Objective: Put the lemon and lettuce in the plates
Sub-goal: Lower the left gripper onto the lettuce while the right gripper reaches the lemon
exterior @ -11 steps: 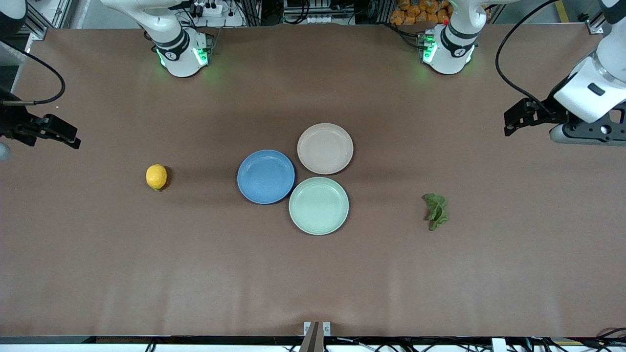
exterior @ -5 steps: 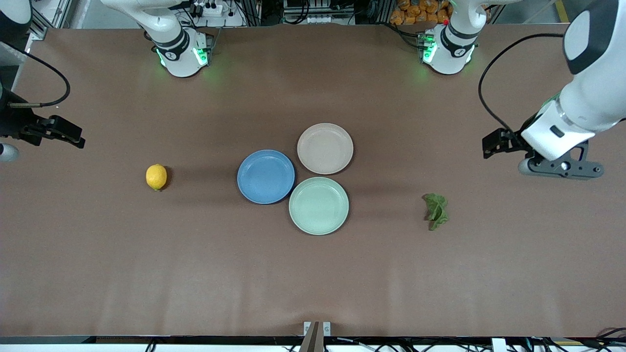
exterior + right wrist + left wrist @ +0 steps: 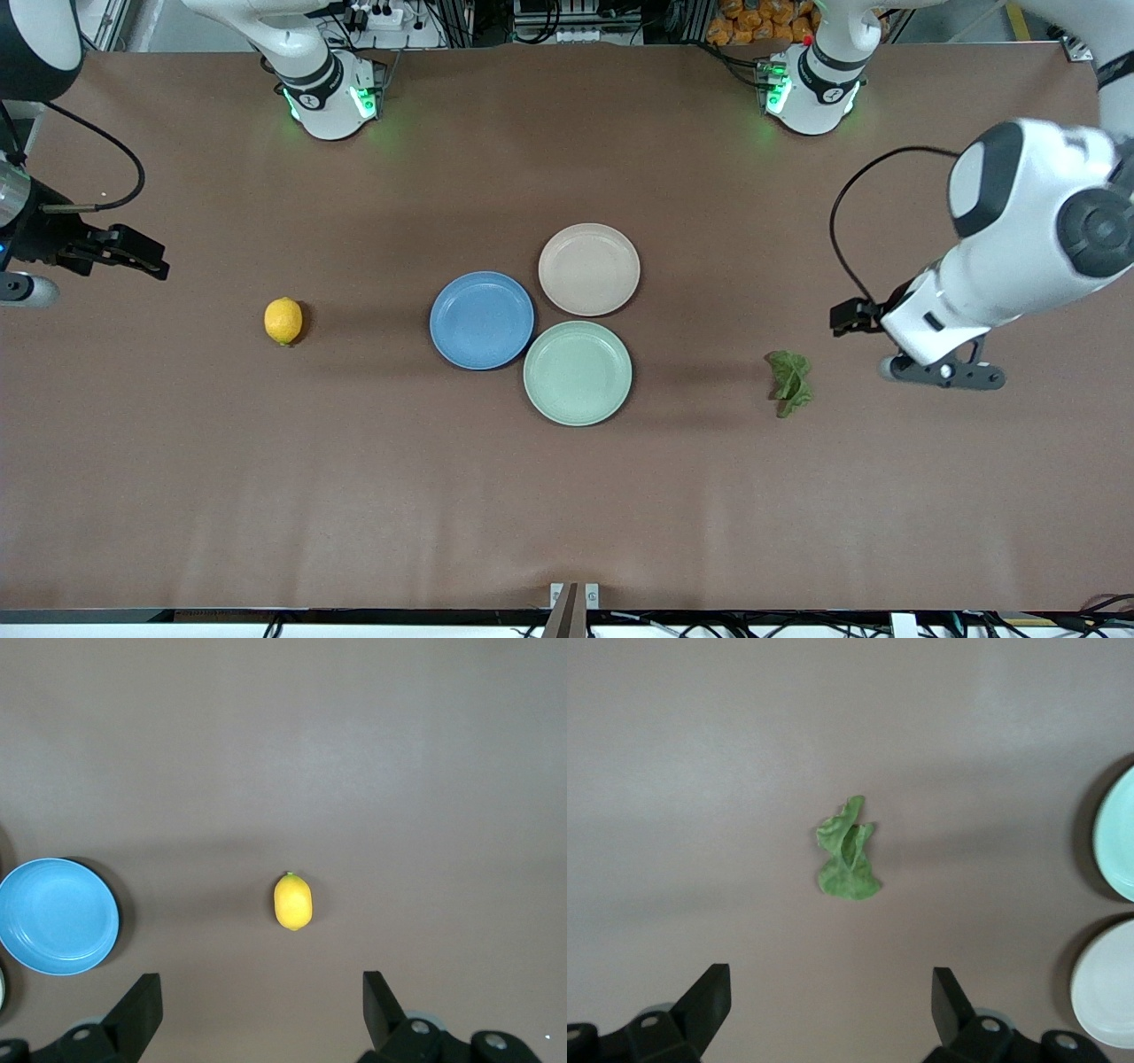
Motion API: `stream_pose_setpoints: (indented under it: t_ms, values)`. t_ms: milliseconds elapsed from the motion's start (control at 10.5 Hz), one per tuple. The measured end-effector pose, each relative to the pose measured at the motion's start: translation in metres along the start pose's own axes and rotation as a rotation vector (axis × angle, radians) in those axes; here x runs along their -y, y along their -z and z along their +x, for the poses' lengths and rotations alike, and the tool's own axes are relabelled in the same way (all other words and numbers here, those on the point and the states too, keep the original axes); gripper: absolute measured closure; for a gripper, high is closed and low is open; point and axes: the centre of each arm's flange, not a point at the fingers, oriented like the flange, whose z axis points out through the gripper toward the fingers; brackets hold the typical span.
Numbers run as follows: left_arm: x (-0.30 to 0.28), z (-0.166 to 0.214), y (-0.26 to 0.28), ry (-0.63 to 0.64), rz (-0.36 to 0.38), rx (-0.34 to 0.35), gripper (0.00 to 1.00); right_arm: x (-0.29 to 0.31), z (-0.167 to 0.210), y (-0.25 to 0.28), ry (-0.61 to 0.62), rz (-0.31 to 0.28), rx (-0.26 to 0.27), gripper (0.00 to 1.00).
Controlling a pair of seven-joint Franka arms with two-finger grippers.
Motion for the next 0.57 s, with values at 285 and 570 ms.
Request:
stream_pose_setpoints:
  t_ms: [285, 570]
  values:
    - [0.005, 0.017, -0.063, -0.003, -0.007, 0.014, 0.00, 0.008, 0.006, -0.035, 0.014, 0.001, -0.009, 0.00]
    - [0.005, 0.019, -0.115, -0.013, -0.002, 0.025, 0.00, 0.010, 0.008, -0.073, 0.016, 0.001, -0.010, 0.00]
